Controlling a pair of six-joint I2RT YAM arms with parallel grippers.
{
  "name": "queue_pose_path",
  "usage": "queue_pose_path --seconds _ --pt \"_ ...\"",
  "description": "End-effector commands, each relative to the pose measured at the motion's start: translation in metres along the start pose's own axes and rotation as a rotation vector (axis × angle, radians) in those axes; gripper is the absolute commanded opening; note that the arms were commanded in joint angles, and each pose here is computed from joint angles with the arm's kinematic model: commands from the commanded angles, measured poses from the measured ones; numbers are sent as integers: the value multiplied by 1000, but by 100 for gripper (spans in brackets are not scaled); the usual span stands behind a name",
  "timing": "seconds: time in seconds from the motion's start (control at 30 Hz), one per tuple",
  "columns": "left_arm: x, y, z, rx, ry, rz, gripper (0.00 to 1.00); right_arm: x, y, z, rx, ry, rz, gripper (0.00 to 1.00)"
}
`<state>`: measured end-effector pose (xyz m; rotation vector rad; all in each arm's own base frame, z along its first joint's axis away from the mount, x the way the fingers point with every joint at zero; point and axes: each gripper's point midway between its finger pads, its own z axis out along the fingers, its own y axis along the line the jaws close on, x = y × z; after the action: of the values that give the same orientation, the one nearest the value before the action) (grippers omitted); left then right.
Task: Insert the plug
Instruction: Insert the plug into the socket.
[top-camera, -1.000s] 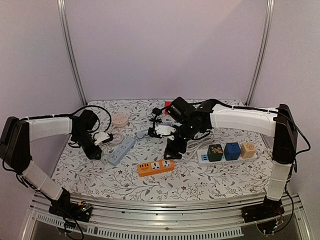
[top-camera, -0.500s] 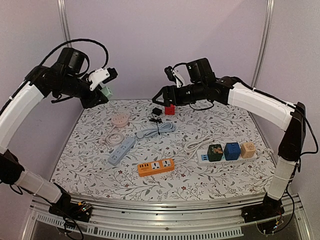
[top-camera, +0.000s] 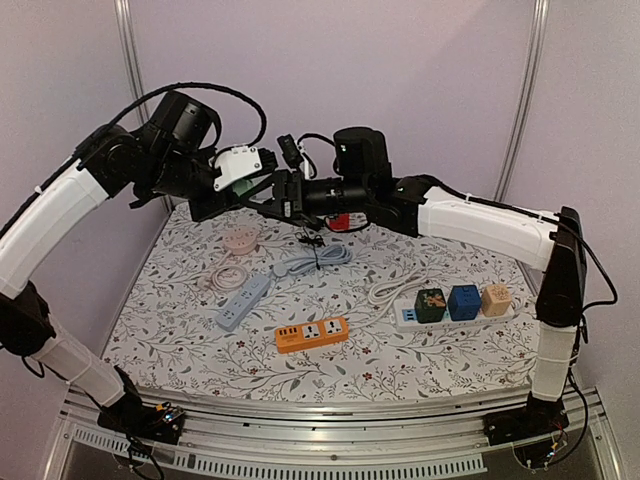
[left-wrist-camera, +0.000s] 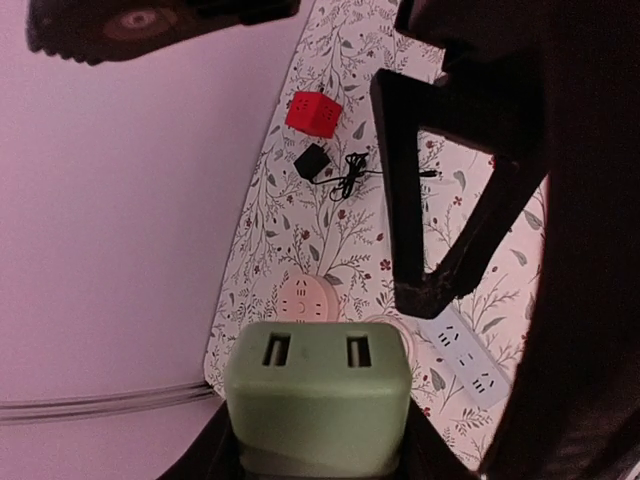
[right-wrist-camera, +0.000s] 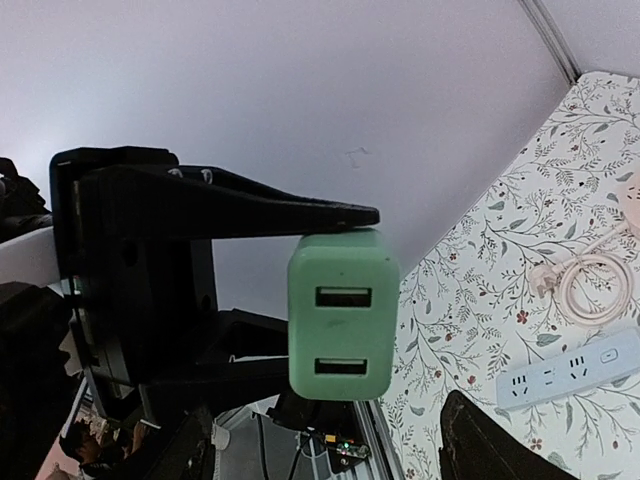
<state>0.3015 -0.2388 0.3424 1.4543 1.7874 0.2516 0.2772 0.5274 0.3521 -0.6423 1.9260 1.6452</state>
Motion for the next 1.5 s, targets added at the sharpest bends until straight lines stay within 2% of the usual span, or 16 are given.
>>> queue_pose_path --seconds 0.0,0.13,0.2,0.3,0.57,0.73,0.93,1.07,1.13,1.2,1.23,1.27,1.3,1.33,1.37,1.47 --pt "-13 -25 0 80 -19 77 0 -17 -9 5 -22 -63 54 76" --pt "-15 -35 -1 135 -35 66 0 -24 -22 4 -8 -91 62 70" --pt "-19 -39 -4 162 -55 34 0 -36 -35 -3 -20 -162 112 65" --pt "-22 -39 -6 170 -67 11 0 -56 -24 -14 -64 -249 135 57" --pt "-22 -17 4 48 -36 5 0 -30 -17 -4 -108 -147 164 49" --pt "-23 -12 7 19 -28 8 0 -16 -20 -2 -110 -99 185 52" --pt "-22 -12 9 16 -22 13 0 -10 -13 2 -127 -56 169 47" --pt "-23 -9 9 5 -22 11 0 -3 -13 7 -134 -16 171 31" --pt "-24 -9 10 4 -23 10 0 2 -10 9 -147 7 169 19" --pt "-23 -9 10 4 -22 9 0 4 -12 9 -141 18 162 0" --pt "-22 -10 10 5 -19 12 0 5 -11 6 -134 23 153 0" --pt "-21 -11 10 9 -18 15 8 4 -11 2 -121 29 135 0" --pt "-19 -13 10 22 -11 17 54 6 -15 -1 -98 40 126 0" --pt "-15 -18 8 46 -5 28 94 6 -18 -7 -75 52 87 0" --pt "-12 -21 6 60 2 32 99 8 -24 -12 -43 71 55 0" --pt "2 -15 -8 93 -13 -26 99 24 -48 -39 148 167 -95 0"
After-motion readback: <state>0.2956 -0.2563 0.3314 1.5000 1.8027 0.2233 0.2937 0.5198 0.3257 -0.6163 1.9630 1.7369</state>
